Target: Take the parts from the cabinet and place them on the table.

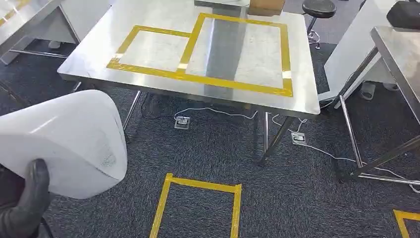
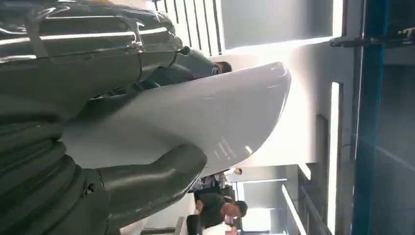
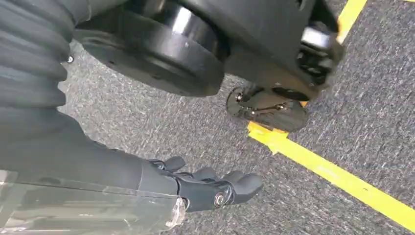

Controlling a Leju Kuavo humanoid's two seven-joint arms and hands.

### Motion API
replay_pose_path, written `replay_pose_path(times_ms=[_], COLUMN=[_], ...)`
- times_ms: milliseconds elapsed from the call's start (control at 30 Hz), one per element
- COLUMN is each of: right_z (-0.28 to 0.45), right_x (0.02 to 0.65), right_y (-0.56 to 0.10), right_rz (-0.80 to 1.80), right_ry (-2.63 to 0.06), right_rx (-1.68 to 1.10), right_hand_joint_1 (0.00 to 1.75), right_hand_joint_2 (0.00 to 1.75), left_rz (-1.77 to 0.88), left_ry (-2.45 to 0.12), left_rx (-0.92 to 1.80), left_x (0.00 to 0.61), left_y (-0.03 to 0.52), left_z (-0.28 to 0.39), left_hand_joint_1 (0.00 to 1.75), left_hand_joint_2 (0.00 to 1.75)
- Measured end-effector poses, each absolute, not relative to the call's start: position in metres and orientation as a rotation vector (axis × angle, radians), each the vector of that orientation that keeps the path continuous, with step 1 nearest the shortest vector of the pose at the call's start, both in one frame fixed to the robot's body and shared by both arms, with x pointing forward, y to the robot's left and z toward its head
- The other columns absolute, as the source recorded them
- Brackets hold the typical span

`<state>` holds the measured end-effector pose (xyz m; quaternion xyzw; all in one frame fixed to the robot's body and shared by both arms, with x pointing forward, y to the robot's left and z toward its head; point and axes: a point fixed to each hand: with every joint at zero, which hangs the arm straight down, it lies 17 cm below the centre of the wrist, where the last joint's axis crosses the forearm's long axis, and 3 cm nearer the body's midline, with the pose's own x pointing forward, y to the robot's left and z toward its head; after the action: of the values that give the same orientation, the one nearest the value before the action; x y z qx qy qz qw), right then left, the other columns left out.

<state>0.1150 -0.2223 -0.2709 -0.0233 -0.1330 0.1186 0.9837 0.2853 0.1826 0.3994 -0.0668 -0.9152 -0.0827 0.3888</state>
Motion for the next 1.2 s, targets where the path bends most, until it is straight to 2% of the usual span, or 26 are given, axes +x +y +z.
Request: replay_pose_path(times_ms=[1200], right_z=[-0.2707], right_x=[0.1144], right_y=[-0.2185], right_rz=[0.259], right_ry=[-0.264], right_rx=[-0.046], right_hand_joint_1=[0.00], right_hand_joint_2=[1.75], left_rz=[-0.209], left_ry=[-2.306], left_rx=[-0.209], left_x=[0.2874], left_y=[0.1799], left_z=[0.3994], left_hand_joint_1=[1.75], left_hand_joint_2=[1.75])
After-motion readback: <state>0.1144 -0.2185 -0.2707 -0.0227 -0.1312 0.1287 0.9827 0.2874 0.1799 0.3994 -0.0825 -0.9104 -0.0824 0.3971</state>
